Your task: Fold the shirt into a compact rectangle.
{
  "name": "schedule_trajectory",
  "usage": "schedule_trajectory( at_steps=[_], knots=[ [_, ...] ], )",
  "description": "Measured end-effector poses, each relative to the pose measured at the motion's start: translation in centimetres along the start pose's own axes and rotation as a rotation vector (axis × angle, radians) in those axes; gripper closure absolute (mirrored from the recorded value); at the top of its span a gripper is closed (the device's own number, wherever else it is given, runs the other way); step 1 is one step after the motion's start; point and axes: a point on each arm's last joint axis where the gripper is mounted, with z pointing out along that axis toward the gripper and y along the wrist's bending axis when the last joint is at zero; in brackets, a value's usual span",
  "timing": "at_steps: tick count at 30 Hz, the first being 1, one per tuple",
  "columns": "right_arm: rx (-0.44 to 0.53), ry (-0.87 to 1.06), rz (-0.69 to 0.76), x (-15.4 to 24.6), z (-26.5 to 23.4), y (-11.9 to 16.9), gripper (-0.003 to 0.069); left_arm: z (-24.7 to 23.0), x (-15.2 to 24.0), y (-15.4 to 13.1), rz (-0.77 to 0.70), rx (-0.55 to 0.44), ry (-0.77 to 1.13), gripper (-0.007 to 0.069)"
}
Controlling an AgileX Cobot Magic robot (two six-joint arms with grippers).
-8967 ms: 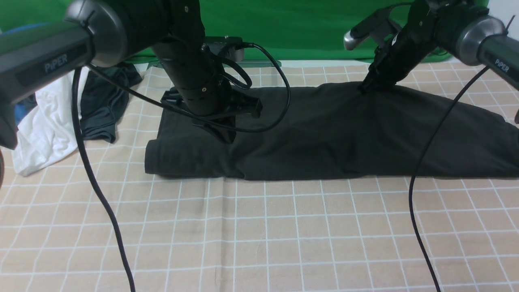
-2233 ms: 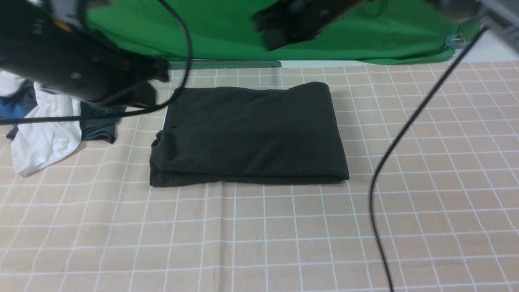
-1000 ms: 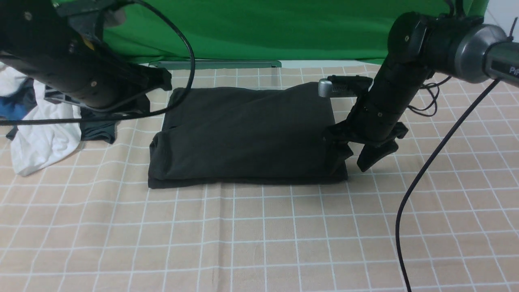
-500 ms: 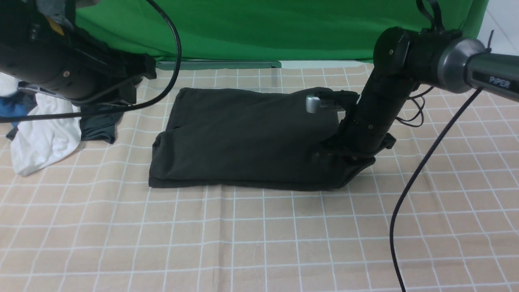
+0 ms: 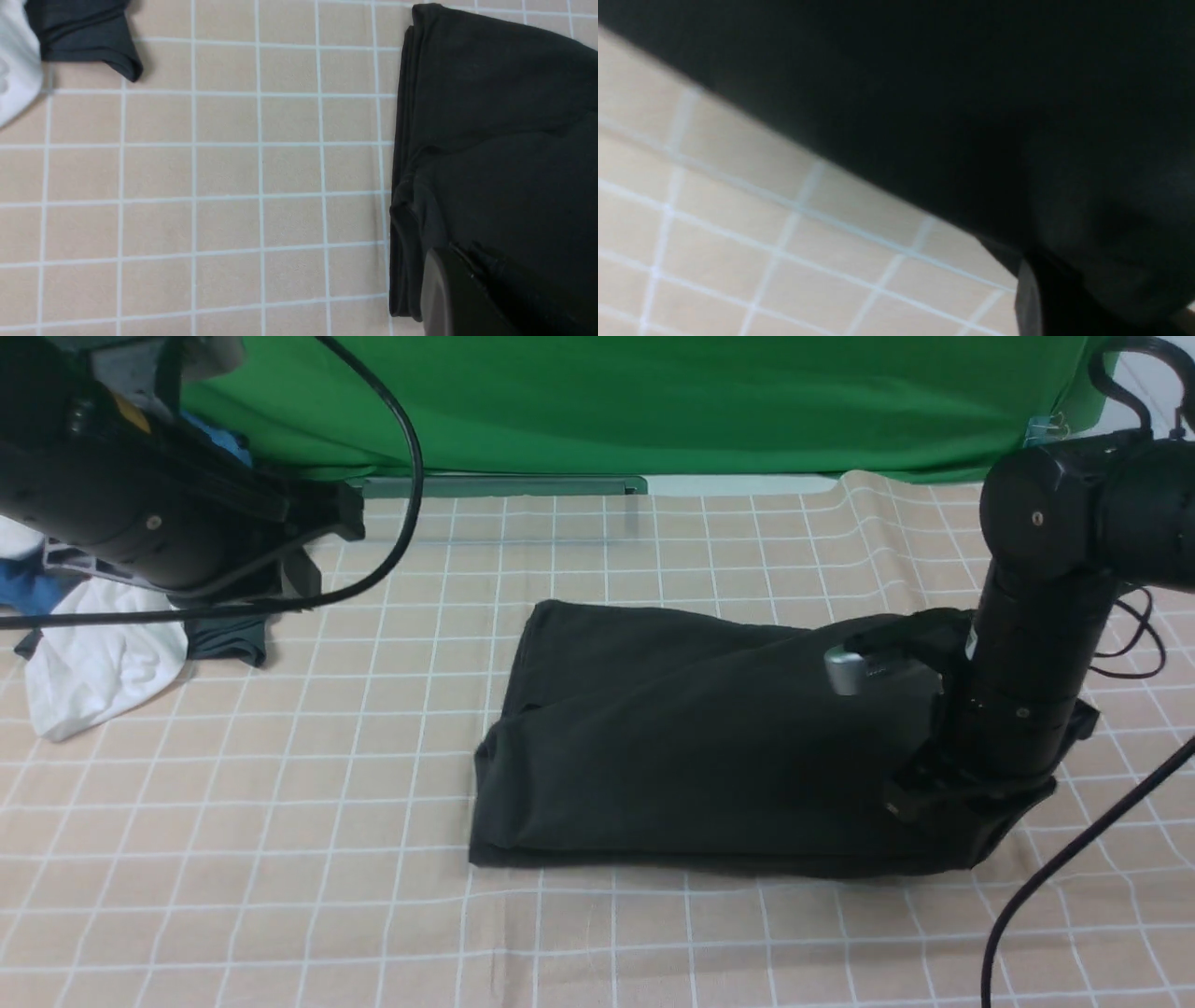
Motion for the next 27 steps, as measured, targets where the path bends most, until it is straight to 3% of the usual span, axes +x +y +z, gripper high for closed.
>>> schedule_trajectory(
  at_steps=[2, 6, 7, 9, 16, 17, 19, 23, 27],
  knots=[
    [0.023, -0.01, 0.025, 0.1, -0.2, -0.2, 0.0484, 0.7, 0.0, -0.3, 0.016, 0.037, 0.026, 0.0606],
    [0.041, 0.0, 0.044, 0.3, -0.4, -0.3, 0.0249, 3.8, 0.4, -1.0, 0.048, 0.12, 0.159, 0.0591],
    [0.04, 0.006, 0.043, 0.4, -0.4, -0.3, 0.0177, 5.4, 0.7, -1.3, 0.063, 0.121, 0.218, 0.0557],
    [0.041, -0.001, 0.036, 0.5, -0.6, -0.3, 0.0125, 7.2, 1.1, -1.7, 0.093, 0.114, 0.278, 0.0515],
    [0.046, -0.093, 0.015, 1.7, -3.5, -0.1, 0.011, 13.3, 3.2, -4.6, 0.197, 0.091, 0.396, 0.0216],
    [0.049, -0.125, 0.003, 2.2, -4.5, 0.0, 0.0117, 14.4, 3.5, -5.1, 0.206, 0.076, 0.396, 0.0114],
    [0.051, -0.157, -0.005, 2.7, -5.5, 0.0, 0.012, 15.6, 3.7, -5.3, 0.204, 0.059, 0.391, 0.0027],
    [0.057, -0.222, -0.02, 3.9, -7.4, 0.2, 0.0121, 17.3, 4.1, -5.0, 0.191, 0.037, 0.402, -0.005],
    [0.063, -0.298, -0.022, 4.9, -9.1, 0.3, 0.0123, 18.6, 4.5, -4.9, 0.175, 0.035, 0.423, 0.0006]
  ],
)
